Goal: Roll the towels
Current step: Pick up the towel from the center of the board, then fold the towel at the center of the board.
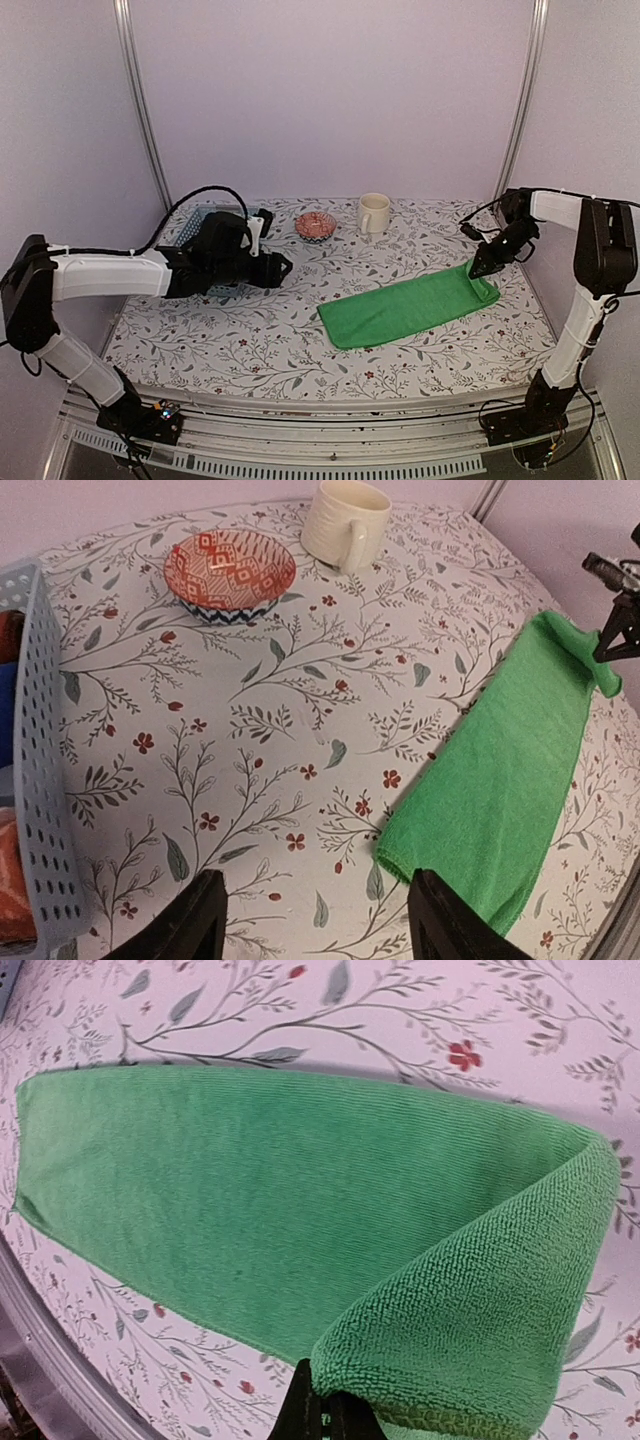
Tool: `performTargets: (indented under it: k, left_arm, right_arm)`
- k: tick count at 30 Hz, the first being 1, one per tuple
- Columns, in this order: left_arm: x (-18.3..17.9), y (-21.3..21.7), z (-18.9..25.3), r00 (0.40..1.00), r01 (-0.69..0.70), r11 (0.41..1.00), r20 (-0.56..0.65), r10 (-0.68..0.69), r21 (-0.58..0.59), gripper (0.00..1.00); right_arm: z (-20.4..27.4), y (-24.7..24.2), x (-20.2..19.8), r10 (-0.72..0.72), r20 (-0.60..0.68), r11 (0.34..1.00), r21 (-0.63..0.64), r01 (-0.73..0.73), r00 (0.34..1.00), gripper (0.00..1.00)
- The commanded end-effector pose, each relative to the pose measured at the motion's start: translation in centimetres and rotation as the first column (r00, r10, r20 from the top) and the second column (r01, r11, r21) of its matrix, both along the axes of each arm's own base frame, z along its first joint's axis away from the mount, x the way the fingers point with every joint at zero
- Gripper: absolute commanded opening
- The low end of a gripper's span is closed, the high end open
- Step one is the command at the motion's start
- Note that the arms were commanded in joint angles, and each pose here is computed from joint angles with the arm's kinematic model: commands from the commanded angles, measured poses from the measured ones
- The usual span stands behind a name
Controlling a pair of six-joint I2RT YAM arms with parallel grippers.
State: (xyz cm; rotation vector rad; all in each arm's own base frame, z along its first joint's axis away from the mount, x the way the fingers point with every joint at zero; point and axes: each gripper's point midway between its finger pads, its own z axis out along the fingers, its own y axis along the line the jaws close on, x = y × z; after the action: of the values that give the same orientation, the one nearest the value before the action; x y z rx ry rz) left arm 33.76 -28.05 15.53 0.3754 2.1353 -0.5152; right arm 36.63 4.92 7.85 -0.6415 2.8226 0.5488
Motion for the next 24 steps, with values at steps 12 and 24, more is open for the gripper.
performTargets:
  k: [12,24]
  left_arm:
    - [-3.0,-3.9,-6.5,0.941,0.124,0.992,-0.315,-0.122,-0.013,0.54]
    - [-6.4,-5.6,-8.7,0.876,0.207,0.977,-0.434,-0.212,-0.059,0.37]
  right_arm:
    - [1.1,9.7,-3.9,0.252,-0.058,0.948,0.214,-0.235,0.966,0.03]
    - [1.6,18.4,-6.1,0.444,-0.058,0.866,0.284,-0.411,0.894,0.03]
